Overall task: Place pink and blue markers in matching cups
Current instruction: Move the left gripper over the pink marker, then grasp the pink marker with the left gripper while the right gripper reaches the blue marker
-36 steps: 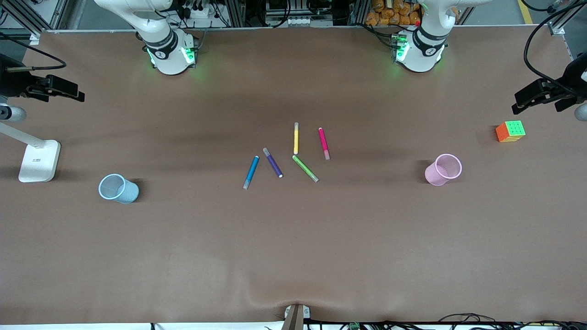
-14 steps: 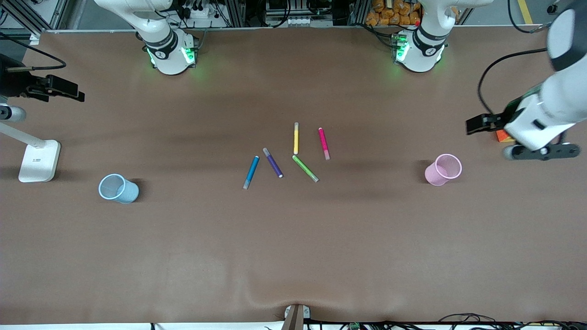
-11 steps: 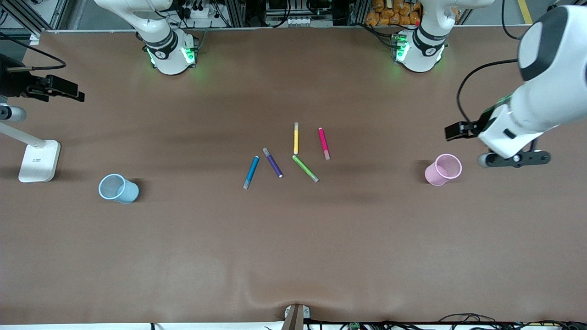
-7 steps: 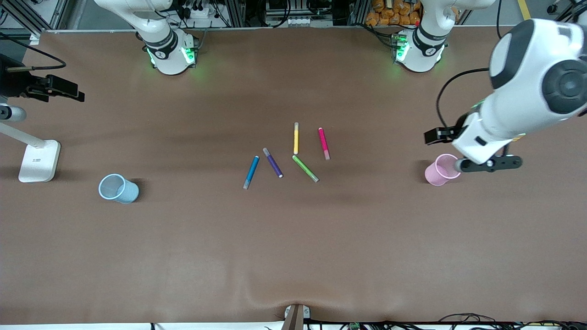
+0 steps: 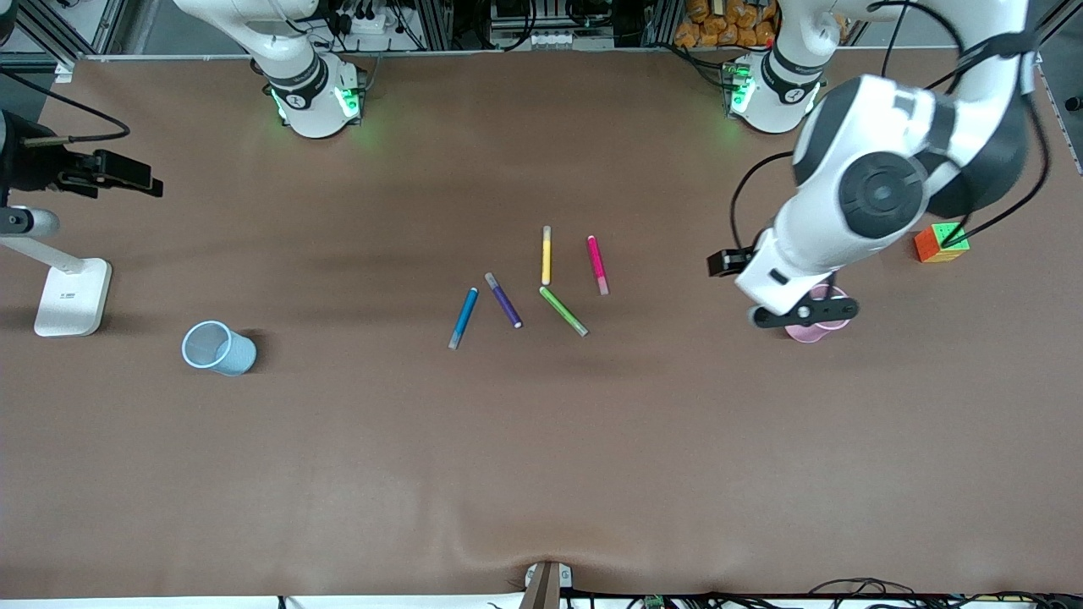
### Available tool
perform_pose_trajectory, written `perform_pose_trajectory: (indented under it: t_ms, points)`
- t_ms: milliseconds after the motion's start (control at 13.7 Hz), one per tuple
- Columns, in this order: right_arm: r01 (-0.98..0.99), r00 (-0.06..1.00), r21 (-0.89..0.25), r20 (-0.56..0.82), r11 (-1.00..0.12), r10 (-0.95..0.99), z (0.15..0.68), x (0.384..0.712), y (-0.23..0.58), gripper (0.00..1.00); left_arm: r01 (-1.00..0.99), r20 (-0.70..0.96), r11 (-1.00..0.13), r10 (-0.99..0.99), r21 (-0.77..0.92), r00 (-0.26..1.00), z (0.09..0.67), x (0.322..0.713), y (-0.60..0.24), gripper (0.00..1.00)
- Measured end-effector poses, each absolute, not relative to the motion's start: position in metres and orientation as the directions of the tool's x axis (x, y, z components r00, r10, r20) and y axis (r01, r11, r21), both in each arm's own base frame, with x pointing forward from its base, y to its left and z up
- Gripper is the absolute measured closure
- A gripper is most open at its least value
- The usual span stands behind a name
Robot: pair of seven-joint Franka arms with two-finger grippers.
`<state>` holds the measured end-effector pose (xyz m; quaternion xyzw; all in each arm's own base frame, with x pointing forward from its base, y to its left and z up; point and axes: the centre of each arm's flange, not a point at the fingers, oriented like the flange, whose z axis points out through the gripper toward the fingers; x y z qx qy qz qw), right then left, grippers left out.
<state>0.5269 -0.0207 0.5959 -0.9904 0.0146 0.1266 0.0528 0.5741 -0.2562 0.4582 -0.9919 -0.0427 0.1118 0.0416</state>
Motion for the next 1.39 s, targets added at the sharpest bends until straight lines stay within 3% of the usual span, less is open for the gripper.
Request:
perform_pose_trajectory:
  t_ms: [657, 1386]
  points:
    - [-0.023, 0.972, -0.11, -0.234, -0.994, 0.004, 0.576, 0.546, -0.008, 0.0, 0.147, -0.176, -0.982, 0.166, -0.116, 0.97, 0.356, 0.546, -0.356, 0.0]
    - [0.017, 0.969, -0.119, -0.245, -0.993, 0.046, 0.56, 0.556, 0.006, 0.0, 0.201, -0.095, -0.978, 0.206, -0.06, 0.974, 0.237, 0.504, -0.396, 0.0]
